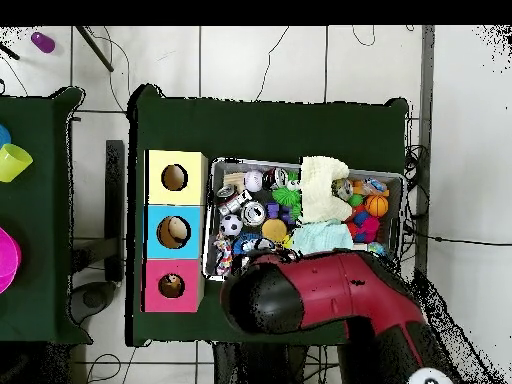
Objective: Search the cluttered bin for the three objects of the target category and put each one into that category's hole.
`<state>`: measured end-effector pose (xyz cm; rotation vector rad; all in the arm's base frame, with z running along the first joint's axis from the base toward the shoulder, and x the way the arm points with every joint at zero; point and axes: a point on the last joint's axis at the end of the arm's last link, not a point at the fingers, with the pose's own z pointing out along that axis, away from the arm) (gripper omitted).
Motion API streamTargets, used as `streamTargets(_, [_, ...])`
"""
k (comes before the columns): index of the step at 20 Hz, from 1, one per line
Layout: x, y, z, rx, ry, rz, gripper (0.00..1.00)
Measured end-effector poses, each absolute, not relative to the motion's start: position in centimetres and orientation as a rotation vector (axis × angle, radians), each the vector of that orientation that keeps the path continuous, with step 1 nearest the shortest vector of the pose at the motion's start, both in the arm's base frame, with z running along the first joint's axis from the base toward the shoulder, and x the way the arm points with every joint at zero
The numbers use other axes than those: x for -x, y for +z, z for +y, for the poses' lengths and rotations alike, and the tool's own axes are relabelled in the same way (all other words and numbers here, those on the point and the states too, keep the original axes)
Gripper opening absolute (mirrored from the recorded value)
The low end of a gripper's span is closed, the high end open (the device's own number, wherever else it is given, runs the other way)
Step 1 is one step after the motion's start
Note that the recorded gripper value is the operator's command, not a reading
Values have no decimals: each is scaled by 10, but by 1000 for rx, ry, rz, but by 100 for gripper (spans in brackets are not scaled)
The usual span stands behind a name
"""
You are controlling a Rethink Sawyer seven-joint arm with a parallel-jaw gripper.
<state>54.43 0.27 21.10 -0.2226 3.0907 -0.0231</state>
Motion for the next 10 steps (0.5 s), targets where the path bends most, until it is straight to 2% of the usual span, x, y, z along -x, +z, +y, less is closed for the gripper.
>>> streamTargets(10, [-563,157,37,381,77,3111,0])
